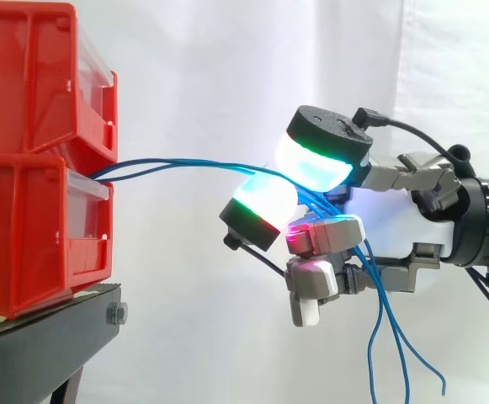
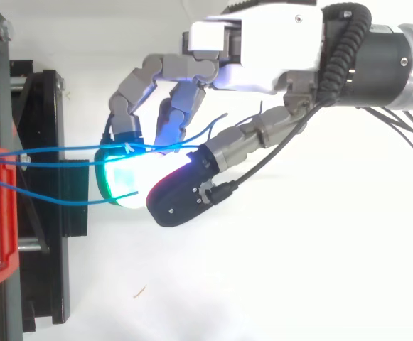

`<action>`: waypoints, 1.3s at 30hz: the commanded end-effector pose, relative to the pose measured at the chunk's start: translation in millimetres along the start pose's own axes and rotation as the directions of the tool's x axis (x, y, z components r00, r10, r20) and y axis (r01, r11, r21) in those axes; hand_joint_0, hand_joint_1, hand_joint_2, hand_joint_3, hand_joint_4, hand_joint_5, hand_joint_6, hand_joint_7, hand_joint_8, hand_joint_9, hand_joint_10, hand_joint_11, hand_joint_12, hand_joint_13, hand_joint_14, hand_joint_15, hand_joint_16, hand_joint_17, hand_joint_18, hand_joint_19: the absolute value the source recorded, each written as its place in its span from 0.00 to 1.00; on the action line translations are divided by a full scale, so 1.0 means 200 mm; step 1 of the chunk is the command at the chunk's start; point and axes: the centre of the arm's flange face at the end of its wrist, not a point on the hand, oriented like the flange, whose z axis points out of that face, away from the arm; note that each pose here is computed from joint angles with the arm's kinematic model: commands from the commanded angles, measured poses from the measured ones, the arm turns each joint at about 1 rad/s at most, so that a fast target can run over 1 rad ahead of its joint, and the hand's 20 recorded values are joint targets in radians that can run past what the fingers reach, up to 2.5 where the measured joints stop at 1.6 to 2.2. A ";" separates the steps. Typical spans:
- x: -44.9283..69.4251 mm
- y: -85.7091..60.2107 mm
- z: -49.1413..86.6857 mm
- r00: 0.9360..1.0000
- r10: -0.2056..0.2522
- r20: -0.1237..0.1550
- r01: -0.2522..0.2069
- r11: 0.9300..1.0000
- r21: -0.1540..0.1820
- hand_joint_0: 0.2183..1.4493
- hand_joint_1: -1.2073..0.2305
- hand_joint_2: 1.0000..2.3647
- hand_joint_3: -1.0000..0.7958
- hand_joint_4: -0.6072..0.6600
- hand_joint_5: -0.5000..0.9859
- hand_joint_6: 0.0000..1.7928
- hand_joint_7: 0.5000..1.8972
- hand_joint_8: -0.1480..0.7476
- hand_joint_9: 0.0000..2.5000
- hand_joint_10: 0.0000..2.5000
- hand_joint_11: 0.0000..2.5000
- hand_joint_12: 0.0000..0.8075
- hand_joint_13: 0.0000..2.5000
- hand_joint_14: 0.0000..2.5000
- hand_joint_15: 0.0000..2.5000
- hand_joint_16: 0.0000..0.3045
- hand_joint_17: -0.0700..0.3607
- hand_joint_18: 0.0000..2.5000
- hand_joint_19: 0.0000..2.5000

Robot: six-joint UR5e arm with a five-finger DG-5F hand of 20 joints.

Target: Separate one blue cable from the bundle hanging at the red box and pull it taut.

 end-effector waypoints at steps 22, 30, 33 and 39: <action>0.01 -0.13 0.02 1.000 -0.007 0.002 0.007 1.000 0.006 0.24 0.64 0.00 0.28 0.53 0.30 0.38 0.42 0.54 0.51 0.01 0.49 0.45 0.45 0.01 0.33 0.15 0.41 0.35 0.30; 0.02 -0.14 0.01 1.000 -0.011 -0.003 0.011 1.000 0.016 0.31 0.12 0.00 0.28 0.59 0.19 0.51 0.27 0.51 0.35 0.00 0.53 0.48 0.29 0.01 0.26 0.16 0.42 0.28 0.25; 0.02 -0.14 0.01 1.000 -0.011 -0.003 0.011 1.000 0.013 0.21 0.07 0.00 0.28 0.62 0.19 0.51 0.24 0.55 0.33 0.00 0.52 0.51 0.24 0.01 0.21 0.19 0.46 0.26 0.22; 0.02 -0.14 0.01 1.000 -0.014 -0.002 0.014 1.000 0.017 0.11 0.14 0.00 0.28 0.66 0.20 0.49 0.19 0.60 0.30 0.00 0.45 0.57 0.19 0.00 0.15 0.22 0.51 0.22 0.18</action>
